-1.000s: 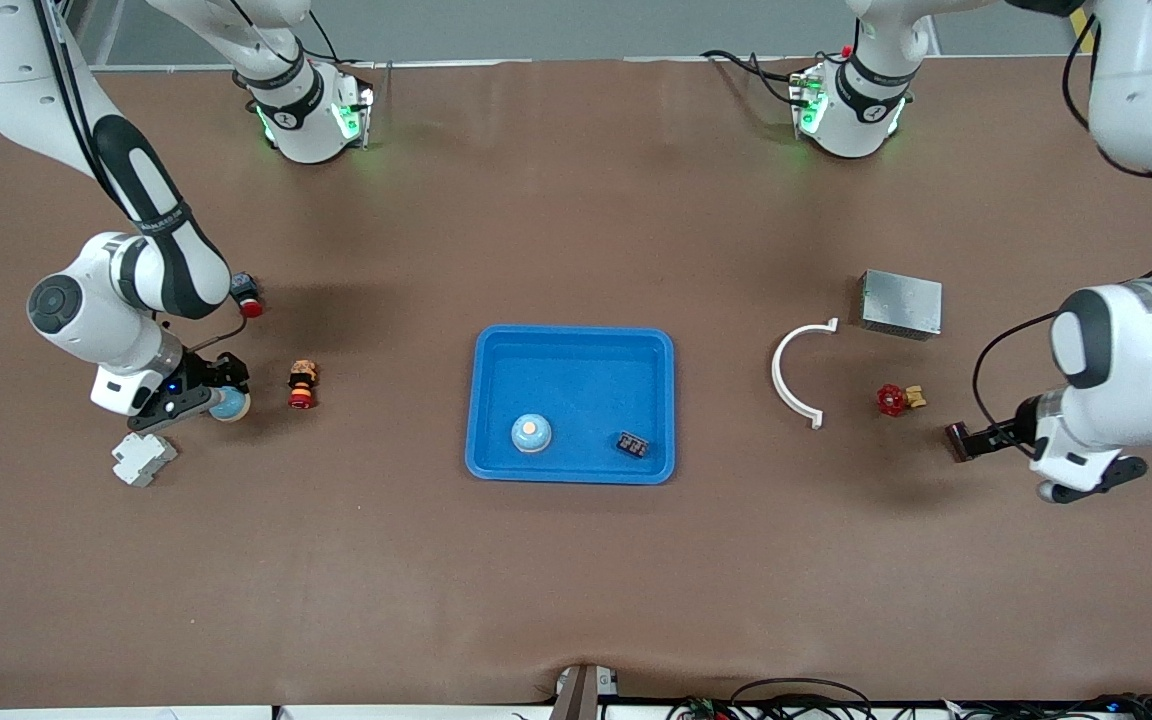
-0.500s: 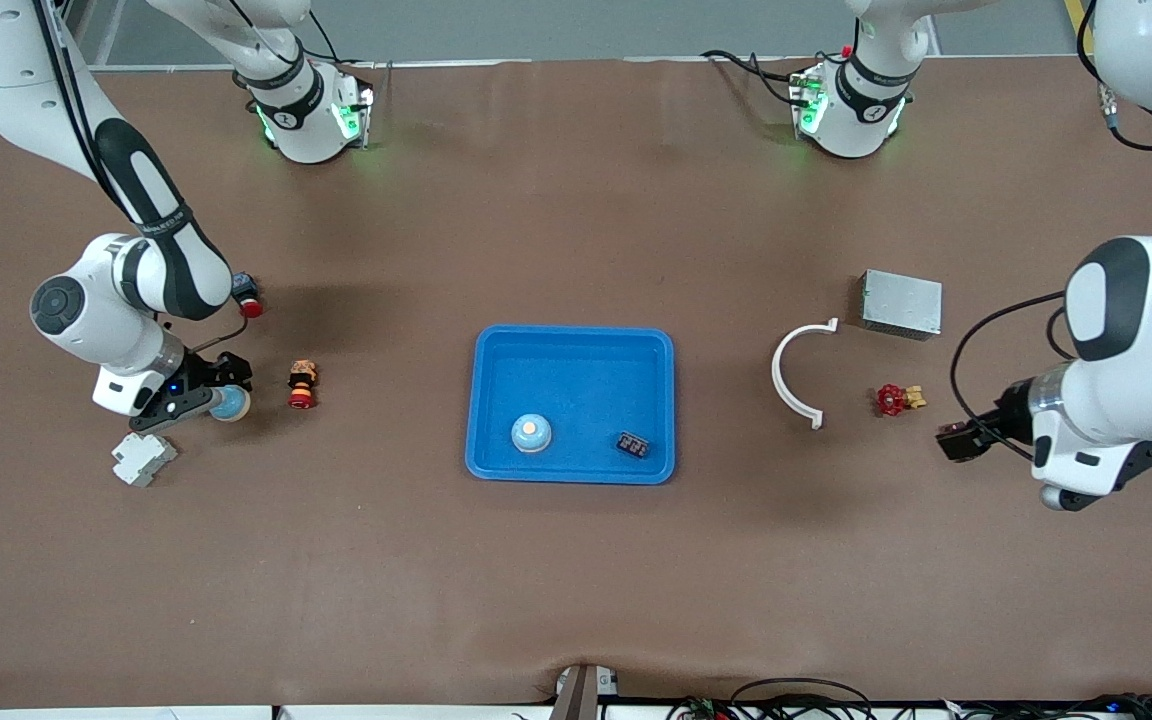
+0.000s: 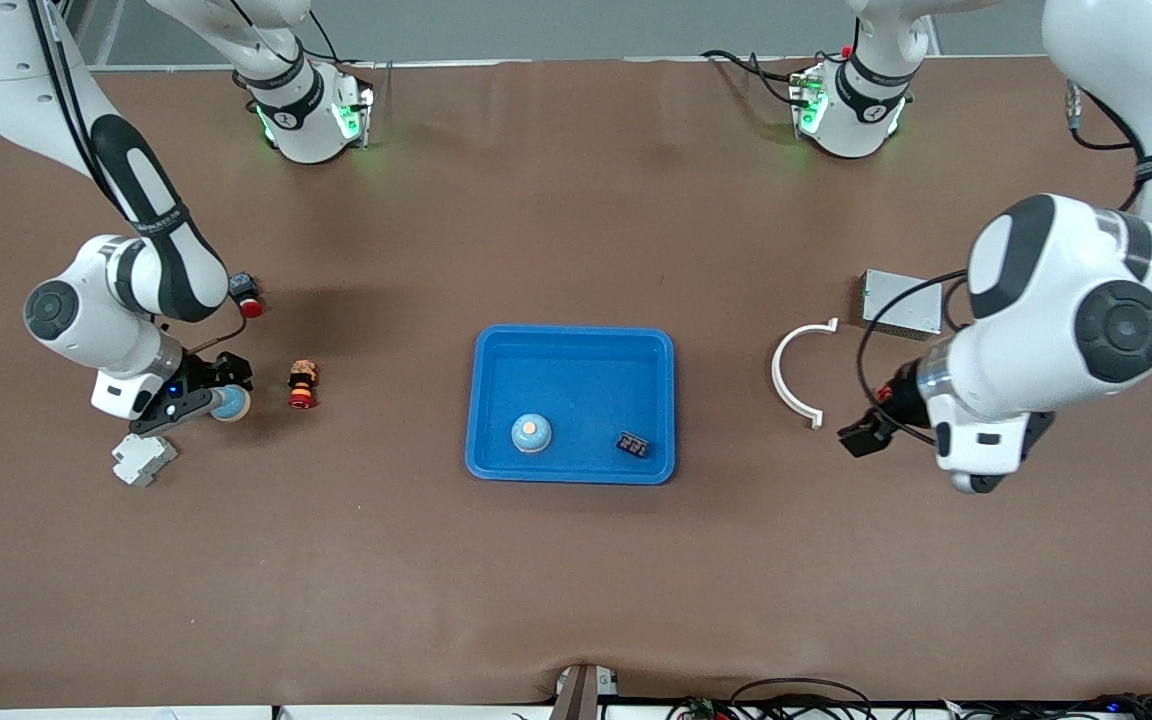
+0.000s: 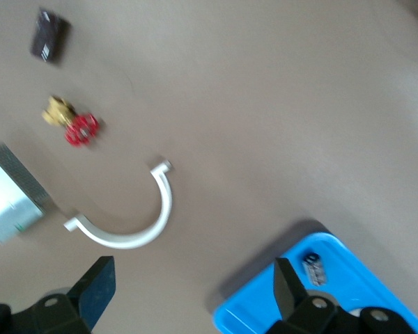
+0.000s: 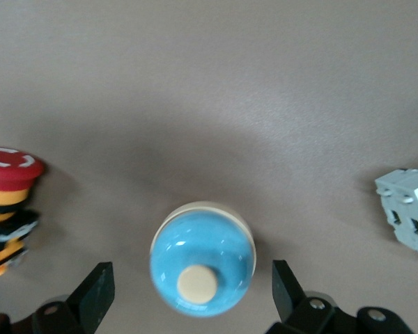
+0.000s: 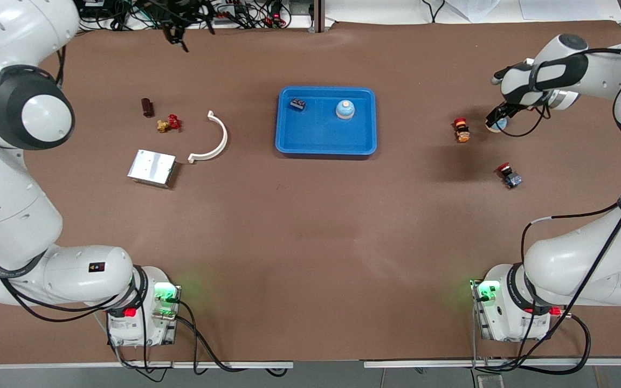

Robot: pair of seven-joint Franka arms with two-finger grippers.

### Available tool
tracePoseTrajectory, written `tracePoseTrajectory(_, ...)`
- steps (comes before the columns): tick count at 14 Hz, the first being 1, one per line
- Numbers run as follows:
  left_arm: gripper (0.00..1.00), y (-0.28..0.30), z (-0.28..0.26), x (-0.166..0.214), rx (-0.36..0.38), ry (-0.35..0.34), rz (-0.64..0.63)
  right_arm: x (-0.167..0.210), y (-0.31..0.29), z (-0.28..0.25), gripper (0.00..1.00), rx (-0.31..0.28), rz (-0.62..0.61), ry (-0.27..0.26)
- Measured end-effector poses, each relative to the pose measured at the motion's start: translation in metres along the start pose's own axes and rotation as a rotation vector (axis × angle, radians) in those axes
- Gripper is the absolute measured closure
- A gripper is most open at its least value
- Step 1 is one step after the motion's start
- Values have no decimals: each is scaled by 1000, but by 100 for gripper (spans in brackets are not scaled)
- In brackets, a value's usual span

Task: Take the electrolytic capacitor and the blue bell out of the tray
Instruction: 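Set the capacitor by the valve while the right gripper sets the bell down, then move the left gripper and the right gripper back over the blue tray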

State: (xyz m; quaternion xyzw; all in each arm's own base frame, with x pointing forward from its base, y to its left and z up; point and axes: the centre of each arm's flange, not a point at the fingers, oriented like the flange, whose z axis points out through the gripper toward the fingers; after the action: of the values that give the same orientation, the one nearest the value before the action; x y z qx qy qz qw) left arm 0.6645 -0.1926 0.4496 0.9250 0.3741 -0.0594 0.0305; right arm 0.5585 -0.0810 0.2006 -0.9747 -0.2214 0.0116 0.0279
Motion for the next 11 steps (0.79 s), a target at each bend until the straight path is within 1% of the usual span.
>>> tracePoseTrajectory(2, 0, 26, 14, -26, -14, -5, -45, 18, 1, -27, 0, 30, -1, -33)
tracePoseTrajectory(4, 0, 50, 36, -49, -47, -9, -97, 38, -15, -52, 0, 41, 44, -48)
tracePoseTrajectory(8, 0, 86, 77, -87, -93, -24, -172, 75, -95, -70, 0, 33, 182, -66)
tracePoseTrajectory(11, 0, 104, 92, -101, -158, -31, -272, 99, -165, -76, 0, 34, 316, -64)
